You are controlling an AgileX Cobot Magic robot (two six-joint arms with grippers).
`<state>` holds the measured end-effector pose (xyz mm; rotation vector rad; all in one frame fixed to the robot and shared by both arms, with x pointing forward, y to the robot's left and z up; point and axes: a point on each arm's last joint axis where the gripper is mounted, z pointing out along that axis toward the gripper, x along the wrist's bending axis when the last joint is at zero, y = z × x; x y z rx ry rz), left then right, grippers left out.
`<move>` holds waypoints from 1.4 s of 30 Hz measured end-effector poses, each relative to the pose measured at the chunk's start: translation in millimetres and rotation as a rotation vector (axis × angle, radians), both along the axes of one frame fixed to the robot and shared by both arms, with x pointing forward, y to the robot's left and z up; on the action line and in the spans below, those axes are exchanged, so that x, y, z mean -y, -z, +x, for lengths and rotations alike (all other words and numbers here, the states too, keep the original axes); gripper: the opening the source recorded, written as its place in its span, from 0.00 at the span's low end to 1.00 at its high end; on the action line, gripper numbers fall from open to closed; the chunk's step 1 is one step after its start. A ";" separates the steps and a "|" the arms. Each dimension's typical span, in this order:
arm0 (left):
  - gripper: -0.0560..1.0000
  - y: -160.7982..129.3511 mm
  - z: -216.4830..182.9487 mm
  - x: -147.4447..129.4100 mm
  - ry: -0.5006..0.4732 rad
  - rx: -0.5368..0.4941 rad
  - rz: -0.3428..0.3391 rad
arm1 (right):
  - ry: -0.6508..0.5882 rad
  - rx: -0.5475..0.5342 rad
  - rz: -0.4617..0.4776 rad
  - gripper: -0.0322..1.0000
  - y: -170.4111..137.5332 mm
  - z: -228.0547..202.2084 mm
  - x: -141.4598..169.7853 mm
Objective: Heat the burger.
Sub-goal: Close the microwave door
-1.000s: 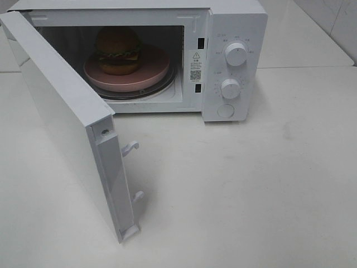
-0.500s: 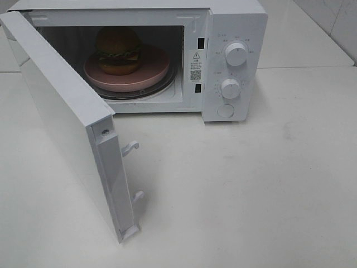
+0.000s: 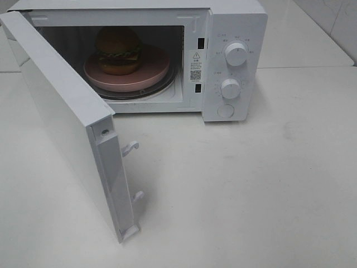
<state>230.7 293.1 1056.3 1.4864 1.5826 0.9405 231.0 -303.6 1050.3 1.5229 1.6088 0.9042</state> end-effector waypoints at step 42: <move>0.98 0.1 -0.1 -1.0 -0.006 -0.001 0.014 | 0.004 0.000 0.007 0.76 0.0 0.0 0.0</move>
